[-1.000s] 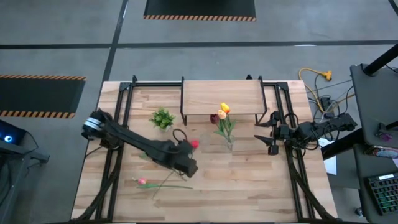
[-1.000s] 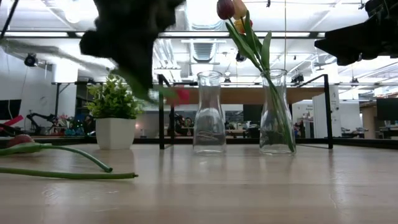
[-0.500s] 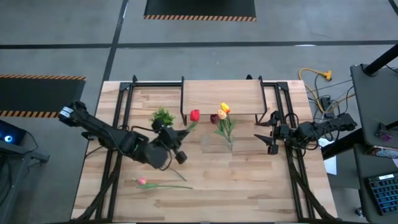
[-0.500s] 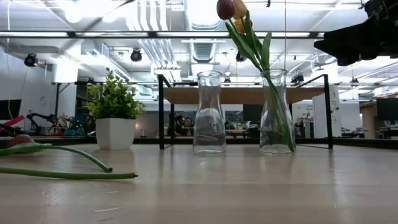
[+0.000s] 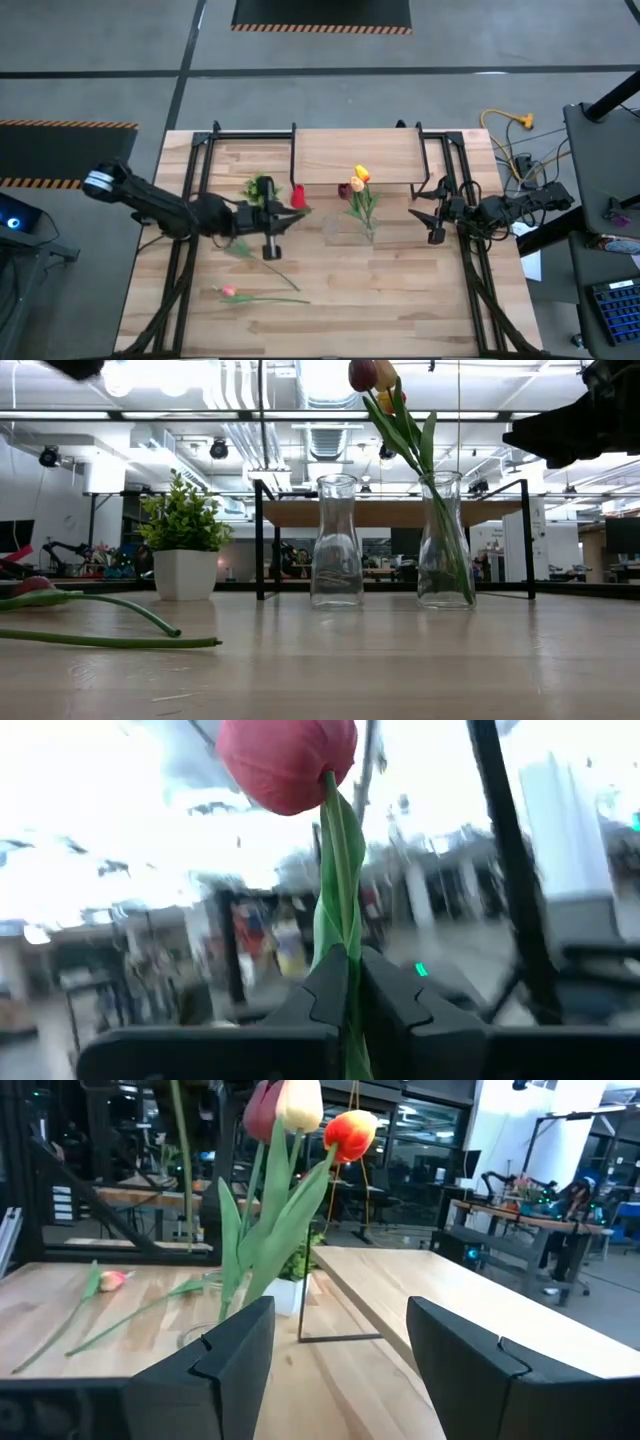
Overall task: Pick and place flowers into a vace then onto a shelf
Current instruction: Put the red tulip into the left transparent vase
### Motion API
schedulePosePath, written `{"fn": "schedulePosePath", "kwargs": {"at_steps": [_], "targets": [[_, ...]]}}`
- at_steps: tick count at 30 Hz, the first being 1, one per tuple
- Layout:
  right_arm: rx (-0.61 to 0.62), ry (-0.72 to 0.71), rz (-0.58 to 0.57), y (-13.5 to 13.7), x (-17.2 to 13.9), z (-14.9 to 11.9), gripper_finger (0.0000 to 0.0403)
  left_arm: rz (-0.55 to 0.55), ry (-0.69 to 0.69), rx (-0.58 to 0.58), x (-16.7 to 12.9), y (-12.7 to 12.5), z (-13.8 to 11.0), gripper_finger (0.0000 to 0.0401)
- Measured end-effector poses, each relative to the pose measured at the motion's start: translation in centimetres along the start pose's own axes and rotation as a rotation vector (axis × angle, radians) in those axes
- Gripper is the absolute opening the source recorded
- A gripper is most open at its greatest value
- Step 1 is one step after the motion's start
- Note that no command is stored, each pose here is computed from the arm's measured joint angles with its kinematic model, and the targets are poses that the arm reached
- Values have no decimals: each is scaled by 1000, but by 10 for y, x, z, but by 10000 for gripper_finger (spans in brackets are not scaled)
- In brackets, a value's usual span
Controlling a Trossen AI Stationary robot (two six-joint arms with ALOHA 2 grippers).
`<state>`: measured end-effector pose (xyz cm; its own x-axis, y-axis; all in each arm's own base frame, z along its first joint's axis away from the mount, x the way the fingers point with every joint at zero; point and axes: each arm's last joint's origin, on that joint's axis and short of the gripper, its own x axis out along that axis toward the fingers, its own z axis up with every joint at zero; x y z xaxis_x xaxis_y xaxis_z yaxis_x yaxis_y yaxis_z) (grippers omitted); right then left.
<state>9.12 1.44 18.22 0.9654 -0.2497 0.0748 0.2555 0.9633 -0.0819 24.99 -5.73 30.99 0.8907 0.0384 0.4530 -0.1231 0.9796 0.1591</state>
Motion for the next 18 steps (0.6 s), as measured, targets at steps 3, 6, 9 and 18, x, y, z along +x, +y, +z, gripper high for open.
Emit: {"fn": "schedulePosePath", "kwargs": {"at_steps": [3, 6, 9, 18], "targets": [[0, 0, 0, 0, 0, 0, 219, 63, -72, 6, -7, 11, -11, 1], [0, -1, 0, 0, 0, 0, 219, 26, -115, 13, -7, 18, -17, 1], [-3, -1, 0, 0, 0, 0, 219, -36, -163, -9, 1, 23, -15, 1], [-8, -1, 0, 0, 0, 0, 219, -22, -152, 40, 34, 22, -27, 1]]}}
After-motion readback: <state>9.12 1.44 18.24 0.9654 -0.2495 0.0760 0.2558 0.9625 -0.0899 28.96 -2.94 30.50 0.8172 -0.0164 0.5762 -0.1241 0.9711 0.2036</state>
